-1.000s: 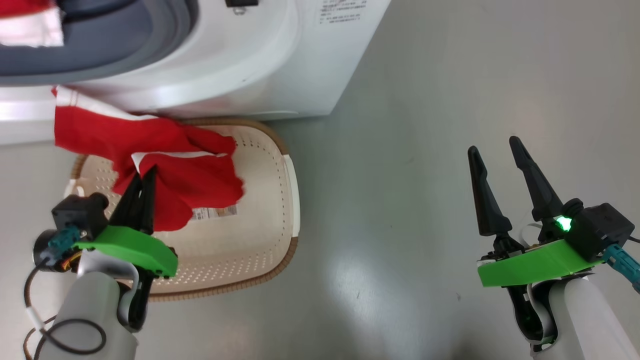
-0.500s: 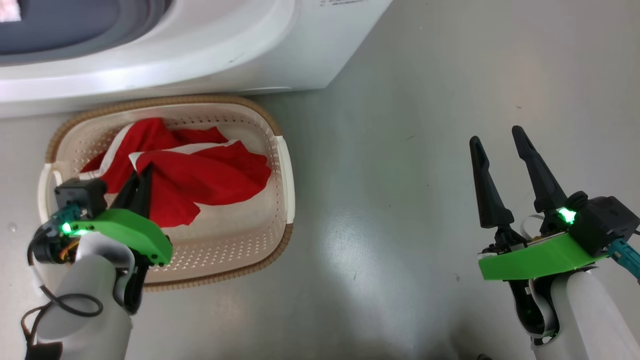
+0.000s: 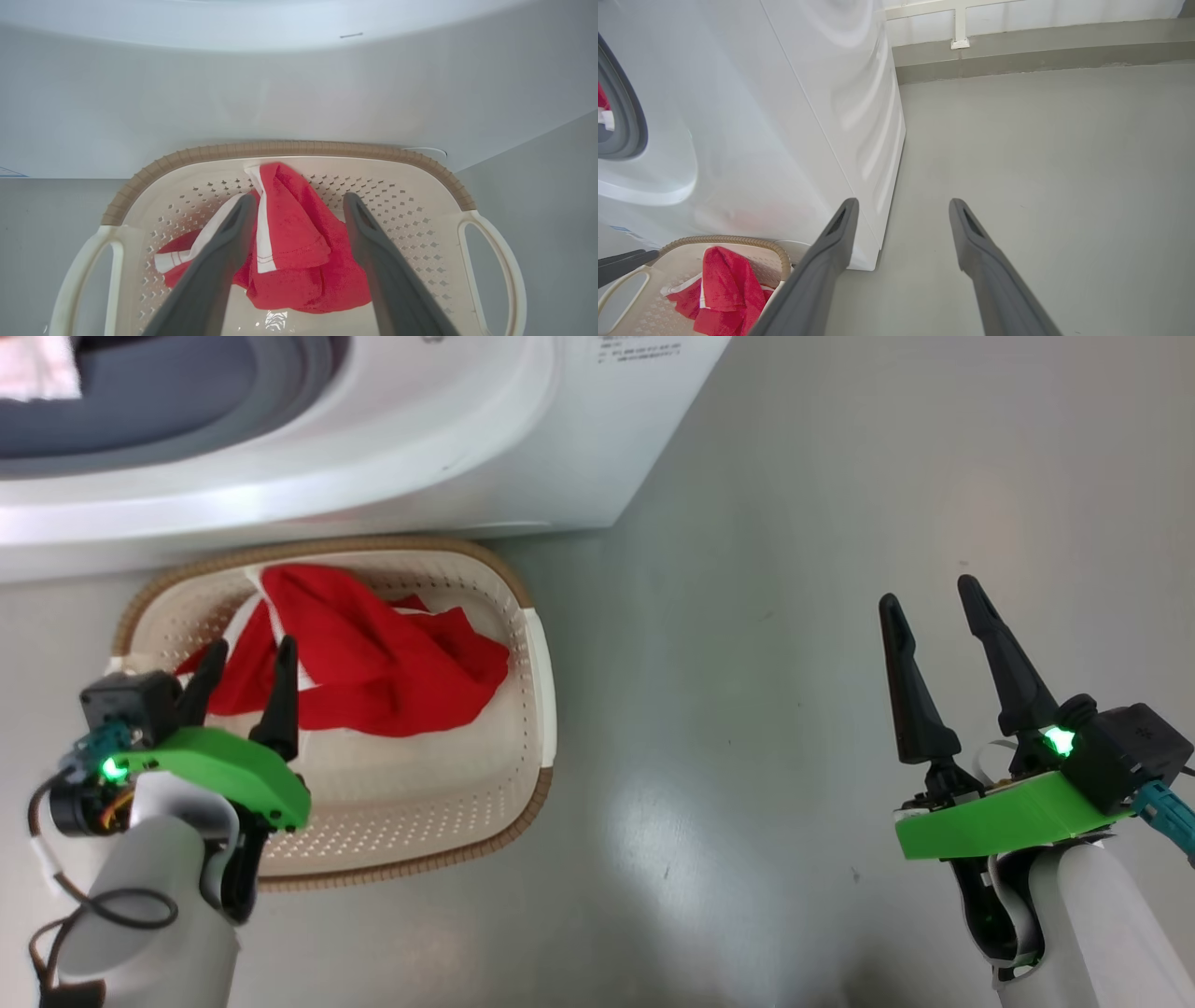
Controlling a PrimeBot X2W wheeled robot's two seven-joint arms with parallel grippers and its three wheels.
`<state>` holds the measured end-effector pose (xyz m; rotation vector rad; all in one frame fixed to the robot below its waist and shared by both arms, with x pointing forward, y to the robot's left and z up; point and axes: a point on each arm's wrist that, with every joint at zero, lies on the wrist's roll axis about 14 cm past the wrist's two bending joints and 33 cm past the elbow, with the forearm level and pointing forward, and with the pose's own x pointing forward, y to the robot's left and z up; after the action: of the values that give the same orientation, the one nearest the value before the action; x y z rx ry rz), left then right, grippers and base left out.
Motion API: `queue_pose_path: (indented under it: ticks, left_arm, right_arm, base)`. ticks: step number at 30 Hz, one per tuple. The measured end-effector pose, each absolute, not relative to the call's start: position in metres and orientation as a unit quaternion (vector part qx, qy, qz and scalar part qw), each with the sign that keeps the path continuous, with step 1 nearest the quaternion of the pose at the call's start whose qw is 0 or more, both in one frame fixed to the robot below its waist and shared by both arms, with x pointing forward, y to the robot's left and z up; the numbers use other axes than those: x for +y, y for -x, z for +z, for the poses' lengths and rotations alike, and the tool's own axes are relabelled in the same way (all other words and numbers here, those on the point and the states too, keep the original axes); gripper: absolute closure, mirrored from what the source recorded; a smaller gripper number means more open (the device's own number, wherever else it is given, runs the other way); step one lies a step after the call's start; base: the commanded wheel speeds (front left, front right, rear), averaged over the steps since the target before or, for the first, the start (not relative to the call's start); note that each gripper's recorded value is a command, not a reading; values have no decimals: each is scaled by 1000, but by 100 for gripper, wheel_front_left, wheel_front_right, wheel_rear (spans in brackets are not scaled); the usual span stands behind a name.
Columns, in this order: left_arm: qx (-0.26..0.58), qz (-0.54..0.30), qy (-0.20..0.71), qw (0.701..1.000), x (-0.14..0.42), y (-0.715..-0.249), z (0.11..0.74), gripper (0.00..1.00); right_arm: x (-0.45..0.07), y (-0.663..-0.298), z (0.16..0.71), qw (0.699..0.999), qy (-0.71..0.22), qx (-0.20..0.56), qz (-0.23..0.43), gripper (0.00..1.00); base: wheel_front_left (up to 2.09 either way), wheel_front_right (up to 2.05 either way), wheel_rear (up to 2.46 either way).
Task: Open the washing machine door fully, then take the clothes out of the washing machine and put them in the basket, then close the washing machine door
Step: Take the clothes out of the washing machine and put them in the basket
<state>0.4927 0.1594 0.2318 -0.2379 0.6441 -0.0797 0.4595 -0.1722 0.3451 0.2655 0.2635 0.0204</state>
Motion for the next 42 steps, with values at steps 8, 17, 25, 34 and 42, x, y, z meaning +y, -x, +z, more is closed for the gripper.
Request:
queue_pose_path:
  ticks: [8,17,25,34,42]
  left_arm:
    - [281,-23,128,951,168,-486,263,0]
    - [204,-23,116,972,179,-486,322,0]
    - [134,-19,103,985,189,-472,377,0]
    - [74,-19,86,993,194,-444,425,0]
    - [31,-6,83,996,202,-415,455,0]
  right_arm:
    - [-169,-460,368,985,-130,108,19,0]
    - [-164,-456,398,988,-128,80,29,0]
    - [-167,-433,413,989,-127,74,25,0]
    - [-163,-408,430,990,-126,64,31,0]
    - [-162,-388,442,990,-126,54,33,0]
  base:
    - [0,0,0]
    - [0,0,0]
    - [0,0,0]
    - [0,0,0]
    - [0,0,0]
